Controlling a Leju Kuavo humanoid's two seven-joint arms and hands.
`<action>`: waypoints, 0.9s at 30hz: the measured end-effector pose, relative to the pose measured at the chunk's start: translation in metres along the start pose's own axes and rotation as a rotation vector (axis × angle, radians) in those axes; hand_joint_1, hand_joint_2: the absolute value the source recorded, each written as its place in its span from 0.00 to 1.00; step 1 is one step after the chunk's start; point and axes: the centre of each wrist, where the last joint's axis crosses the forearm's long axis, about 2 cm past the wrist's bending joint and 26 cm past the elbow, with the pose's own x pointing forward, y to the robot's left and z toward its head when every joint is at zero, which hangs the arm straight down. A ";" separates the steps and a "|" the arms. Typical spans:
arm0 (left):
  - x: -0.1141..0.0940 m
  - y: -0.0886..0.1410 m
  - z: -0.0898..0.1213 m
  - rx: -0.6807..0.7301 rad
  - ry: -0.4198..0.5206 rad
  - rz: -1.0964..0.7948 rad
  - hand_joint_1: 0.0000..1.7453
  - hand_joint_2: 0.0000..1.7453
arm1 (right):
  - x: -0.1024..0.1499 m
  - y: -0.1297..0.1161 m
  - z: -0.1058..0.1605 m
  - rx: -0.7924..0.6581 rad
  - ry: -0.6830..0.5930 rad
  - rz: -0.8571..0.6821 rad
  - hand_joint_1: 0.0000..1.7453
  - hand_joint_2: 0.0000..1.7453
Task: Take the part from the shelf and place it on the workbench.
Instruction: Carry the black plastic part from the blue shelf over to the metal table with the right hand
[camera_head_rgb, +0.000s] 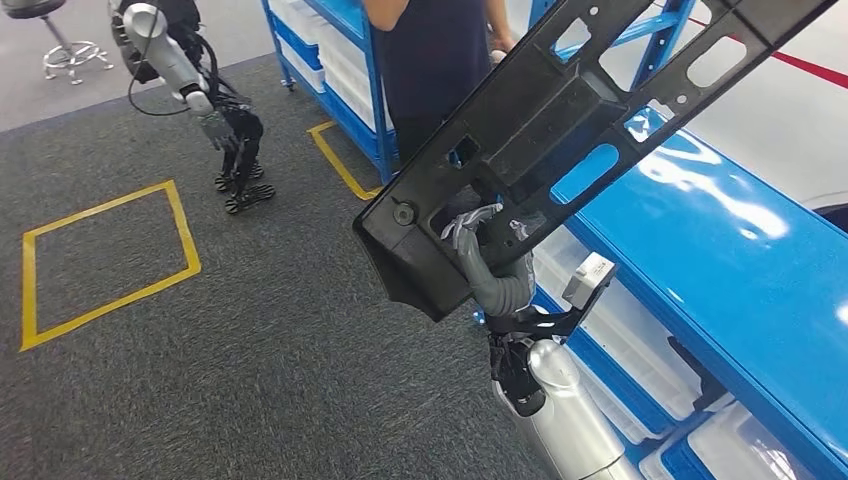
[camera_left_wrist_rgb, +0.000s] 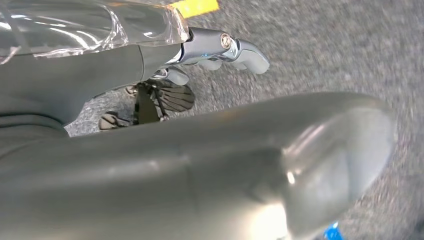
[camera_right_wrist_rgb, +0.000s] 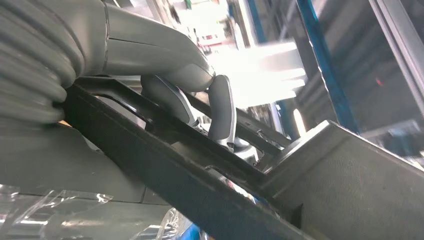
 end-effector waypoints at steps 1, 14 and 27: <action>0.000 0.000 0.000 0.005 0.004 -0.001 0.00 0.00 | -0.001 0.000 0.001 0.003 0.006 0.001 1.00 1.00; -0.002 -0.001 0.001 0.003 0.007 -0.001 0.00 0.00 | -0.009 0.003 0.001 0.004 0.022 -0.013 1.00 1.00; -0.002 -0.003 0.001 0.003 0.017 0.015 0.00 0.00 | -0.011 0.006 0.001 0.007 0.031 -0.026 1.00 1.00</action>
